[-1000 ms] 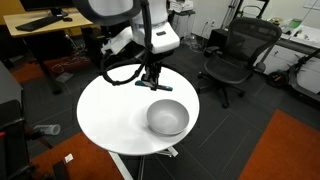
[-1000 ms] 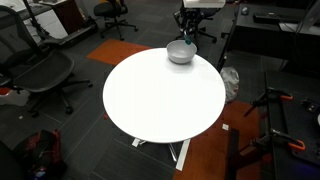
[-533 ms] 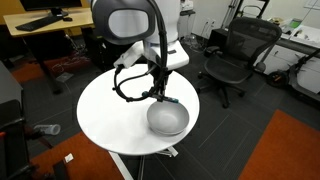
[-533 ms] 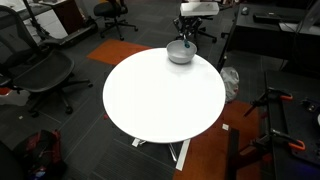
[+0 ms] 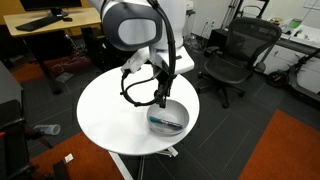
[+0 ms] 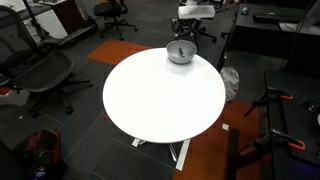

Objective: Place the green marker inside the grey bowl

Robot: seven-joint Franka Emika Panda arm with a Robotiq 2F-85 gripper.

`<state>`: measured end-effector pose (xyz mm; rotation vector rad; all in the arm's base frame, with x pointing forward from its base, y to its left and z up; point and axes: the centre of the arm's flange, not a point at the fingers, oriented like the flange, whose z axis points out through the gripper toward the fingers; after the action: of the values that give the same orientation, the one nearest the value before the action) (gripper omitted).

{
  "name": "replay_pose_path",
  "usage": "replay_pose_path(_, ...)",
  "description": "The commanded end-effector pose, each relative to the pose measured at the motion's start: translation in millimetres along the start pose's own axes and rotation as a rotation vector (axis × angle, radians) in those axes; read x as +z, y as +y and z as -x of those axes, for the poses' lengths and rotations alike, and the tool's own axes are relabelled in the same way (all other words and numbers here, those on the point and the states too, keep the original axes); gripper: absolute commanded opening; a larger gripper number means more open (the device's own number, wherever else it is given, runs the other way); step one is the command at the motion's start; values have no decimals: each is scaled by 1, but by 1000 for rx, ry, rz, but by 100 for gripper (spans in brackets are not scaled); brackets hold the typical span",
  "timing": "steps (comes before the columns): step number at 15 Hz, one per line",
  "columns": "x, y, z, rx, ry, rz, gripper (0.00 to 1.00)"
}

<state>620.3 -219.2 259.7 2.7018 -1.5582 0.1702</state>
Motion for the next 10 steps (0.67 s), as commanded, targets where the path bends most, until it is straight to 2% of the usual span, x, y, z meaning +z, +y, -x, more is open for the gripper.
replay_pose_path(1,-13,-4,3,14,7,-20,91)
replay_pose_path(2,-19,-4,10,5,8,-31,98)
replay_pose_path(3,-24,-4,15,0,5,-36,100)
replay_pose_path(10,-81,0,78,-59,-1,-90,100)
